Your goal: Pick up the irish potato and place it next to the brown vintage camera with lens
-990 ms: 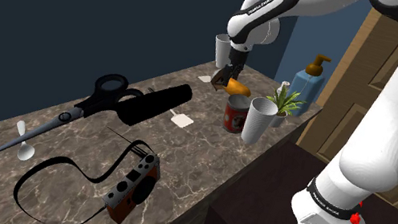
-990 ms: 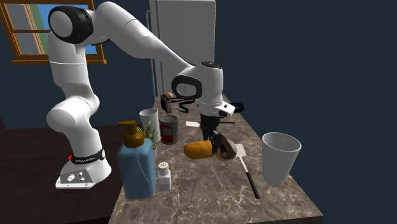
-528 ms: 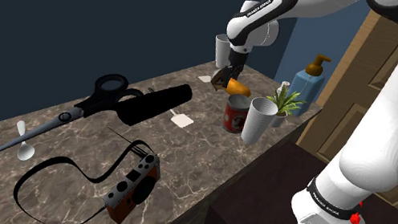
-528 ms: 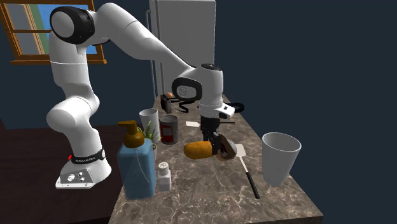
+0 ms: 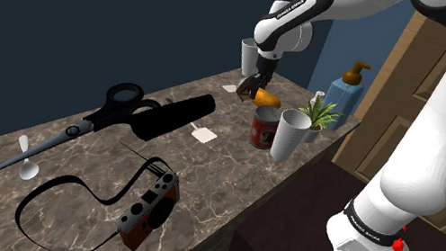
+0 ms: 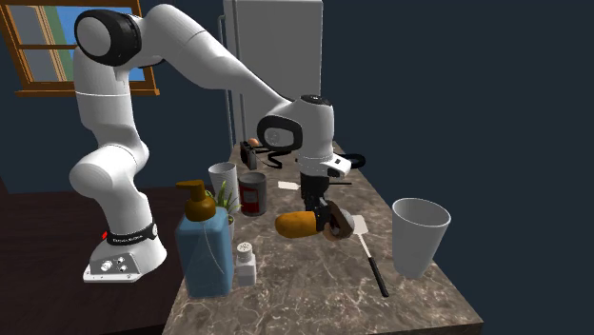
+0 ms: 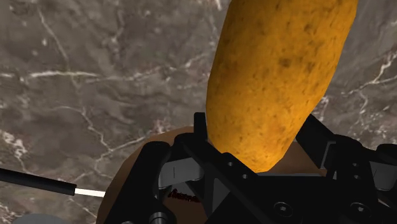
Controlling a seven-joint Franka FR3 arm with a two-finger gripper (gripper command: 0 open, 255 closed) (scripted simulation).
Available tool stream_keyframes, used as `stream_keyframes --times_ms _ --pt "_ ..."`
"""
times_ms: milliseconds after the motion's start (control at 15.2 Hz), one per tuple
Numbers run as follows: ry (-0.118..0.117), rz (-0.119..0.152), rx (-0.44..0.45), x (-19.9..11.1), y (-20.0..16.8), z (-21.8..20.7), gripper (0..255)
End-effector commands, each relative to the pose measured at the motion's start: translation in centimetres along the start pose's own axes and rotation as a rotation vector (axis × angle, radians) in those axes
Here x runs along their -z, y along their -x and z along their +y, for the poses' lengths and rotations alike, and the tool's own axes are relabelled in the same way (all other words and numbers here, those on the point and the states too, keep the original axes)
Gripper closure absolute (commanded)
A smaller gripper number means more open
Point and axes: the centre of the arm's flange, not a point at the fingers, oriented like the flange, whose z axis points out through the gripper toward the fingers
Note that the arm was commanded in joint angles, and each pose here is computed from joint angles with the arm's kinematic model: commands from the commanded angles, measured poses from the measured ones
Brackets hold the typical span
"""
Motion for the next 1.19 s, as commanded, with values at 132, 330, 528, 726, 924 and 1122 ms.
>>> stream_keyframes --times_ms 132,330,528,726,924,1122 --pt "0.000 -0.001 0.000 -0.1 0.0 0.0 255" --pt "0.000 -0.001 0.000 1.5 -0.1 -0.1 255" --pt "0.000 -0.001 0.000 3.1 -0.2 -0.2 255" --pt "0.000 -0.001 0.000 4.7 -0.2 -0.3 255" --pt "0.000 -0.001 0.000 6.2 -0.3 -0.4 255" --pt "0.000 -0.001 0.000 7.8 -0.4 -0.6 255"
